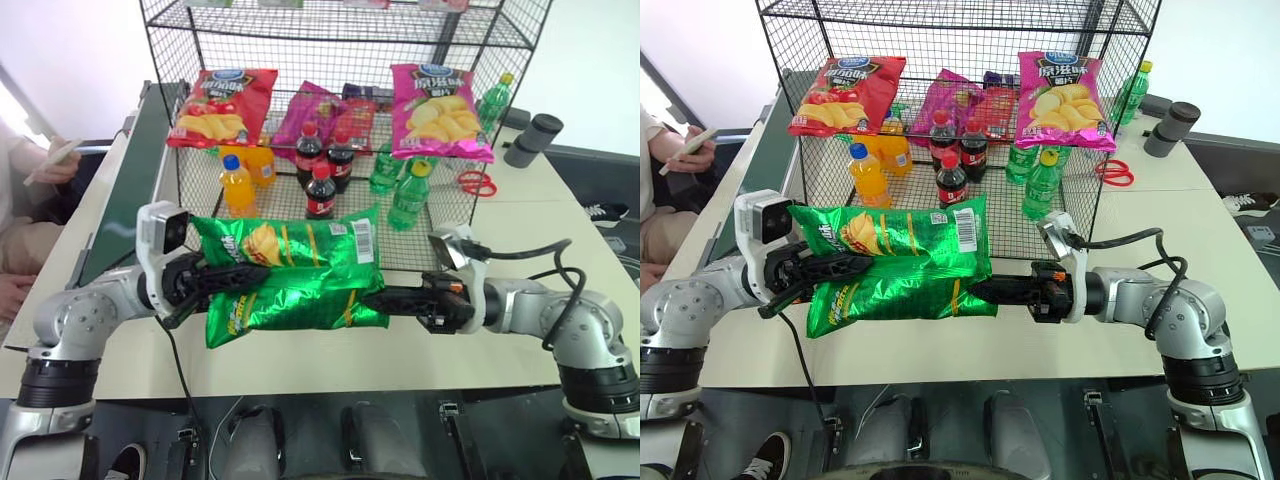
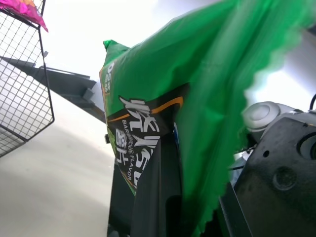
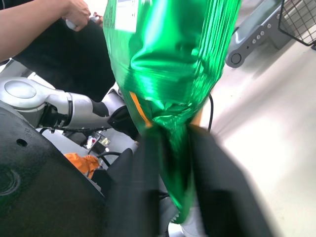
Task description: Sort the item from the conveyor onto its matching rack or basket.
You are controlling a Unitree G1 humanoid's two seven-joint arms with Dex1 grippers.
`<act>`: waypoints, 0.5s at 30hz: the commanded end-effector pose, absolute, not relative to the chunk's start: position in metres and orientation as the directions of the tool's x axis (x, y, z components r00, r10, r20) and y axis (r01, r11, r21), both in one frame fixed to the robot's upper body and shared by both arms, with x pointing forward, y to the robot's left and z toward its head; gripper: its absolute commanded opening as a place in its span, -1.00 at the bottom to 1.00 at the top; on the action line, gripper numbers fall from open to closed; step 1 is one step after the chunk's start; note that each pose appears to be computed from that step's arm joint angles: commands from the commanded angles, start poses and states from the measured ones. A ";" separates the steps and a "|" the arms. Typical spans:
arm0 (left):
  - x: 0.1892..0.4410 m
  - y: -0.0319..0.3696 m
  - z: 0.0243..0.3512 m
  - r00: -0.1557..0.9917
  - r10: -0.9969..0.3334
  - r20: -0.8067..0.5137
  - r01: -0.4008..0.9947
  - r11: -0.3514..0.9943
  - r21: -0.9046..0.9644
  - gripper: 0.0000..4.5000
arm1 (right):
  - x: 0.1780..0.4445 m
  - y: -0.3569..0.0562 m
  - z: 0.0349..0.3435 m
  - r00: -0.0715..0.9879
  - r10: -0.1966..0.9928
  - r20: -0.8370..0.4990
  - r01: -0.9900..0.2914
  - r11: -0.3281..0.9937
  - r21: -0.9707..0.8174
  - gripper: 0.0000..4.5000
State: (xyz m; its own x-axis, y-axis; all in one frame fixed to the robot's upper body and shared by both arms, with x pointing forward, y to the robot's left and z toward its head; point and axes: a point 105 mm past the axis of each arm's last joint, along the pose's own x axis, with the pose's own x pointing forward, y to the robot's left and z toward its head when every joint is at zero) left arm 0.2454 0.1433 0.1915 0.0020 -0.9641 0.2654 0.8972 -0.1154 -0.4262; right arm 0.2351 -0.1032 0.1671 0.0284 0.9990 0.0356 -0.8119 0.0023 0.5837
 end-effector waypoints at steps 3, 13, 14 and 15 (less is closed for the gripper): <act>0.253 0.154 0.188 0.078 -0.976 0.202 0.908 -0.014 -0.420 -0.74 | 0.243 -0.105 0.175 0.048 0.998 0.043 -0.848 0.018 0.529 -1.00; 0.253 0.184 0.178 0.246 -0.954 0.169 0.896 0.157 -0.416 0.99 | 0.266 -0.121 0.185 0.198 0.979 -0.044 -0.944 0.202 0.259 -1.00; 0.251 0.186 0.177 0.256 -0.953 0.164 0.893 0.168 -0.417 0.99 | 0.268 -0.123 0.187 0.219 0.974 -0.054 -0.952 0.226 0.209 -1.00; 0.252 0.190 0.174 0.285 -0.945 0.162 0.889 0.197 -0.414 0.99 | 0.271 -0.124 0.191 0.246 0.968 -0.056 -0.954 0.252 0.162 -1.00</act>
State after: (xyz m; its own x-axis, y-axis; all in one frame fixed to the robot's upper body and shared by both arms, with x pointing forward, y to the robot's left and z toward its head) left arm 0.2526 0.1847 0.1649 0.2637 -0.9513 0.1599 0.8679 0.1616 -0.4697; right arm 0.2693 -0.1234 0.1713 0.2242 0.9716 -0.0753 -0.9243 0.2365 0.2997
